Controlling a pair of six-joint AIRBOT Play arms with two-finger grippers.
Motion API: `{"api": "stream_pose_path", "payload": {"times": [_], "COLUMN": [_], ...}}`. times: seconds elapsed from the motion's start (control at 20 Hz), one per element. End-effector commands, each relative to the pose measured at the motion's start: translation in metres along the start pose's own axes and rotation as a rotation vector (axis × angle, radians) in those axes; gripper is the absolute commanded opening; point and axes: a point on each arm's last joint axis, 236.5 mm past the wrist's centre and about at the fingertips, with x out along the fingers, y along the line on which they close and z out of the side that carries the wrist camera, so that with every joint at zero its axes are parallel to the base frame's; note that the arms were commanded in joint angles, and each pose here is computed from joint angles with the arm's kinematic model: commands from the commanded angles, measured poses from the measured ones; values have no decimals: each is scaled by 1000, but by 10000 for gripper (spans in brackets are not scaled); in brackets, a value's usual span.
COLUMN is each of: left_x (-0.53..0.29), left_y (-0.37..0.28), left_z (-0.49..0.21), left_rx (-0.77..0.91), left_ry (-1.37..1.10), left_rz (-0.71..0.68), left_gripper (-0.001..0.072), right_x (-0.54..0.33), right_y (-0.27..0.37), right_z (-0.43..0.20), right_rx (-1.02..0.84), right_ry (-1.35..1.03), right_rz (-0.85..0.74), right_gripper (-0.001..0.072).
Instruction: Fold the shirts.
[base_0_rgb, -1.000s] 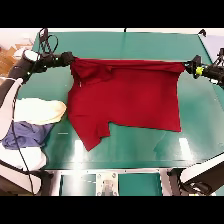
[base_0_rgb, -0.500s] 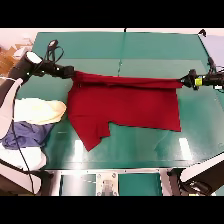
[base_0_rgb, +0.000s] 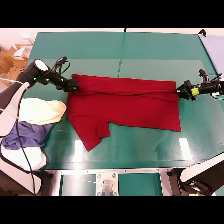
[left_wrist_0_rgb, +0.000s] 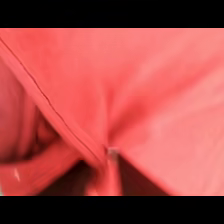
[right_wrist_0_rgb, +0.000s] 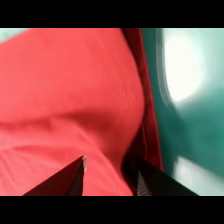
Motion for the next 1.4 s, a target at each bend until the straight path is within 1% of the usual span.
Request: {"api": "stream_pose_path", "payload": {"times": [0.0,0.05,0.1,0.15,0.2,0.25,0.3,0.35,0.45,0.55,0.6,0.7,0.75,0.8,0.85,0.9,1.0,1.2,1.25,1.3,1.35], "left_x": [-24,-40,-54,-66,-75,-82,-88,-91,-94,-93,-92,-82,-76,-67,-57,-47,-27,-9,-7,-3,1], "left_y": [-6,-7,-7,-8,-10,-14,-19,-25,-32,-33,-31,-27,-24,-19,-15,-13,-15,-13,-14,-15,-20], "left_z": [-27,-31,-35,-42,-51,-60,-69,-78,-97,-126,-142,-177,-193,-207,-218,-228,-240,-231,-227,-224,-221], "left_rx": [-63,-93,-129,-158,-178,-172,-164,-161,-159,-169,-191,-287,-339,-388,-419,-452,-485,-549,-552,-542,-518], "left_ry": [151,188,220,259,297,332,355,363,339,287,250,173,151,130,114,113,90,-32,-60,-78,-92], "left_rz": [-41,-54,-62,-71,-75,-82,-87,-85,-53,-8,14,46,54,63,61,51,0,-57,-65,-60,-55], "left_gripper": [605,601,600,599,506,204,32,28,27,27,27,37,319,687,710,710,710,709,696,517,480], "right_x": [-25,-39,-53,-64,-72,-77,-79,-80,-80,-73,-69,-56,-47,-39,-31,-24,-15,-9,-8,-7,-4], "right_y": [-18,-28,-36,-39,-38,-36,-33,-30,-30,-28,-26,-24,-25,-26,-28,-28,-36,-44,-45,-44,-42], "right_z": [-21,-28,-35,-43,-52,-63,-75,-90,-123,-157,-173,-203,-213,-218,-221,-221,-224,-222,-219,-216,-213], "right_rx": [66,95,125,137,136,137,141,143,161,217,248,321,352,375,401,428,453,481,491,506,524], "right_ry": [97,114,118,130,140,147,152,155,144,77,34,-58,-97,-133,-162,-179,-201,-242,-257,-275,-284], "right_rz": [-104,-164,-213,-244,-259,-272,-278,-280,-281,-248,-223,-187,-176,-163,-145,-124,-130,-136,-129,-115,-97], "right_gripper": [367,367,336,185,49,14,14,14,12,12,13,16,62,201,319,335,335,336,336,336,337]}}
